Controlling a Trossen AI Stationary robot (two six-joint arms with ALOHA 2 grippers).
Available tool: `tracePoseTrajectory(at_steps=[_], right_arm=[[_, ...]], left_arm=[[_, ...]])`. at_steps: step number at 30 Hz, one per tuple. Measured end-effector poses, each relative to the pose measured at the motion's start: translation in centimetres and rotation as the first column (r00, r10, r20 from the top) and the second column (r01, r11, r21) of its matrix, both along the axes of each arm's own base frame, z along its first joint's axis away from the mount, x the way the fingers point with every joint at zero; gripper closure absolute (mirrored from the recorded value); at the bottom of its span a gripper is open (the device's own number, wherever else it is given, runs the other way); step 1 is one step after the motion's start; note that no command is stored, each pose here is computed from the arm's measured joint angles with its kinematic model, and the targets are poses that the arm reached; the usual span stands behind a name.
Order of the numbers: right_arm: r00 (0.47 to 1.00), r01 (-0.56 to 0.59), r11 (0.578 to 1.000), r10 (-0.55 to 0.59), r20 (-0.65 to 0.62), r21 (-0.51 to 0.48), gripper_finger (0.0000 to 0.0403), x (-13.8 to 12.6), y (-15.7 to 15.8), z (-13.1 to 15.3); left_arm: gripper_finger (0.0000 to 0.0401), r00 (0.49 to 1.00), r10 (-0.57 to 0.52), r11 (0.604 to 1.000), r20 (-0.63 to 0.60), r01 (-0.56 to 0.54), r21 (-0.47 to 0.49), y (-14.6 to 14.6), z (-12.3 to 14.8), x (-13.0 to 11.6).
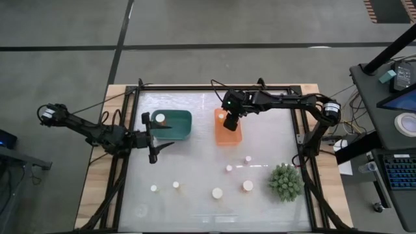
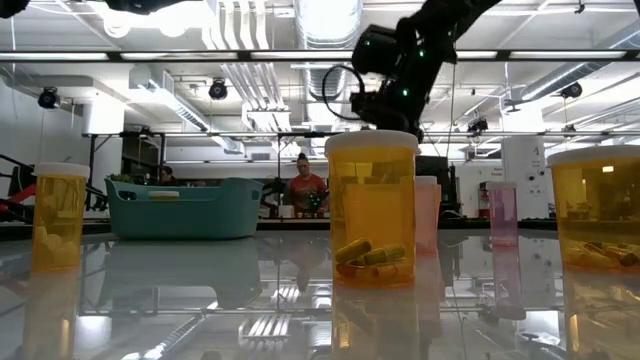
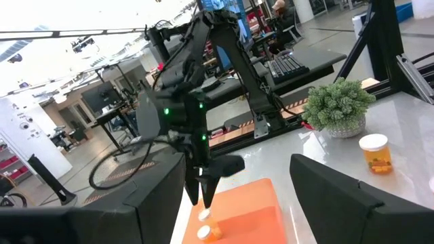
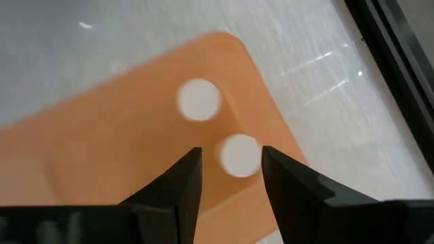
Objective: Pick and place medicine bottles into bin by pill shape (circle, oval)
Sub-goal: Put the small orange pill bottle into the orange bin
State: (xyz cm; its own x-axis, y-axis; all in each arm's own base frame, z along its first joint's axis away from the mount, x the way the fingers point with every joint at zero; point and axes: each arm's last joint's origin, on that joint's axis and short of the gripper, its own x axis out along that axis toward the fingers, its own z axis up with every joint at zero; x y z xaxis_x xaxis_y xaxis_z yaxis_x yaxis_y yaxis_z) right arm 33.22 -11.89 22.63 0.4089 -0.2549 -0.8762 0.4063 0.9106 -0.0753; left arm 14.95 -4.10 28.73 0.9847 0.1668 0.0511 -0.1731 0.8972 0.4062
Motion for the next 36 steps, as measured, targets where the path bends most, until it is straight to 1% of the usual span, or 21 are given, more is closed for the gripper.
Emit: tracePoseTrajectory(at_steps=[3,5,8,11,15,20,25,31,36], right_arm=[[0.999,-0.014,1.000,0.014,0.032,0.001,0.0257,0.0,1.5,1.2],[0.998,-0.032,0.999,0.033,0.058,-0.018,0.0257,0.0,2.8,2.0],[0.995,-0.047,0.993,0.056,0.082,-0.109,0.0257,-0.2,5.6,3.0],[0.986,-0.094,0.980,0.115,0.118,-0.173,0.0257,-0.5,8.7,3.4],[0.954,-0.170,0.966,0.211,0.214,-0.193,0.0257,-1.0,12.3,3.7],[0.897,-0.241,0.944,0.306,0.318,-0.227,0.0257,-2.4,15.6,3.2],[0.815,-0.303,0.912,0.399,0.420,-0.278,0.0257,-4.3,17.4,2.7],[0.709,-0.320,0.876,0.474,0.522,-0.361,0.0257,-7.0,17.7,2.4],[0.625,-0.295,0.849,0.518,0.583,-0.438,0.0257,-8.9,17.1,2.1]], left_arm=[[0.0150,1.000,0.000,1.000,0.000,0.000,-0.004,0.0,0.0,0.0],[0.0150,1.000,-0.001,1.000,0.002,0.001,-0.014,0.0,0.0,0.0],[0.0150,1.000,-0.001,1.000,0.003,0.001,-0.023,0.0,0.0,0.0],[0.0150,1.000,-0.001,1.000,0.003,0.001,-0.025,0.0,0.0,0.0],[0.0150,1.000,-0.001,1.000,-0.013,0.001,-0.019,-0.1,-0.3,0.3],[0.0150,1.000,0.000,1.000,-0.013,0.000,-0.017,-0.4,-0.5,1.2],[0.0150,1.000,0.000,0.999,0.024,0.001,-0.033,-0.7,-0.4,1.8],[0.0150,0.999,-0.004,0.988,0.050,0.012,-0.153,-0.9,-0.6,2.5],[0.0150,0.999,-0.007,0.962,0.050,0.020,-0.274,-1.2,-0.9,3.3]])
